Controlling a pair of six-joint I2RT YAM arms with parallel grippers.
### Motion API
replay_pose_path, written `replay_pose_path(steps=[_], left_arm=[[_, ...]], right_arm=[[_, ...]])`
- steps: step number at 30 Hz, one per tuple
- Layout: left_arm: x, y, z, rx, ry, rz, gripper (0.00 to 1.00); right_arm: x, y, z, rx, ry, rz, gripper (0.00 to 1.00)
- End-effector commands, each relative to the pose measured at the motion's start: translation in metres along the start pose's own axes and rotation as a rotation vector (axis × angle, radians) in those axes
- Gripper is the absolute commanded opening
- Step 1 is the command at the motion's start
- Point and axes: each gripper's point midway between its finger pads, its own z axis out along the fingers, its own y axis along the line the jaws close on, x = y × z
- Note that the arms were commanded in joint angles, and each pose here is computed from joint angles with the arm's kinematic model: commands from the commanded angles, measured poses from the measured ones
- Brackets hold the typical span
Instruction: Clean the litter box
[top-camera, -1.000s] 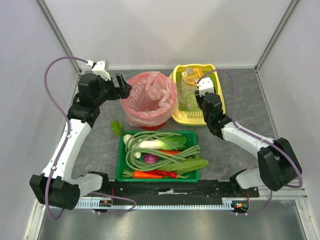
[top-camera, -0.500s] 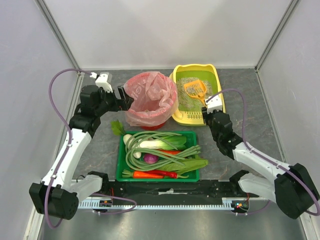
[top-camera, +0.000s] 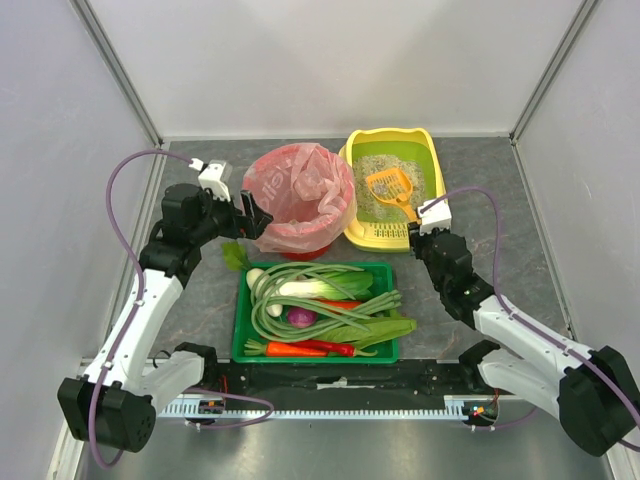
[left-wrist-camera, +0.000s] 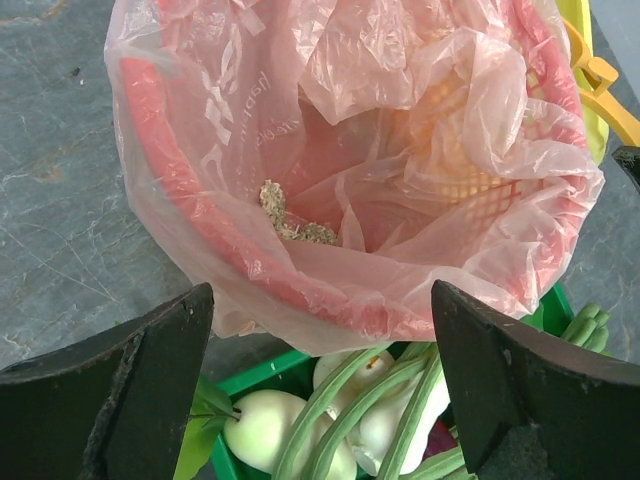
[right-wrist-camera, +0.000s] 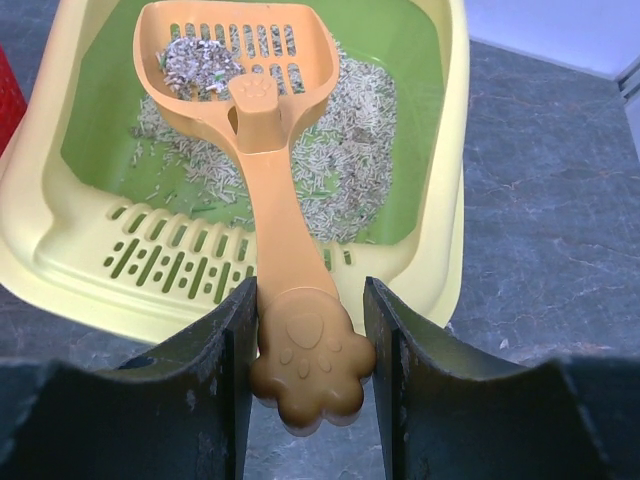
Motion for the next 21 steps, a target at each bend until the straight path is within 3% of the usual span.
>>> replay_pose_path(steps=[1,3,6,7,9,12,16,18,20,21], left_arm=[[-0.002,-0.005,-0.005,0.037,-0.019,0.08,0.95],[-0.004,-0.003,-0.005,0.028,-0.026,0.08,0.95],[0.0,0.001,-0.005,0.013,-0.049,0.089,0.95],[-0.005,0.001,-0.006,0.009,-0.08,0.098,0.96],[-0.004,0.001,-0.007,0.007,-0.082,0.102,0.96],[-0.006,0.001,-0.009,0.004,-0.09,0.121,0.96],[-0.006,0.002,-0.011,0.001,-0.089,0.128,0.96],[-0.003,0.005,-0.012,-0.018,-0.09,0.131,0.96],[0.0,0.008,-0.012,-0.03,-0.086,0.137,0.96],[0.0,0.008,-0.013,-0.035,-0.085,0.138,0.96]], right_arm=[[-0.022,-0.011,0.003,0.052,-0.029,0.028,0.0],[-0.027,-0.019,0.004,0.066,-0.017,0.041,0.0],[-0.033,0.005,0.012,-0.048,-0.006,0.05,0.0],[-0.02,-0.011,0.012,0.041,0.058,0.021,0.0],[-0.022,-0.023,0.012,0.08,0.062,0.038,0.0],[-0.035,0.005,0.011,-0.079,0.01,0.089,0.0],[-0.026,-0.019,0.015,0.054,0.047,0.101,0.0],[-0.033,0.005,0.015,-0.073,0.018,0.12,0.0],[-0.026,-0.002,0.018,-0.019,0.066,0.075,0.0],[-0.02,-0.024,0.016,0.094,0.083,0.058,0.0]])
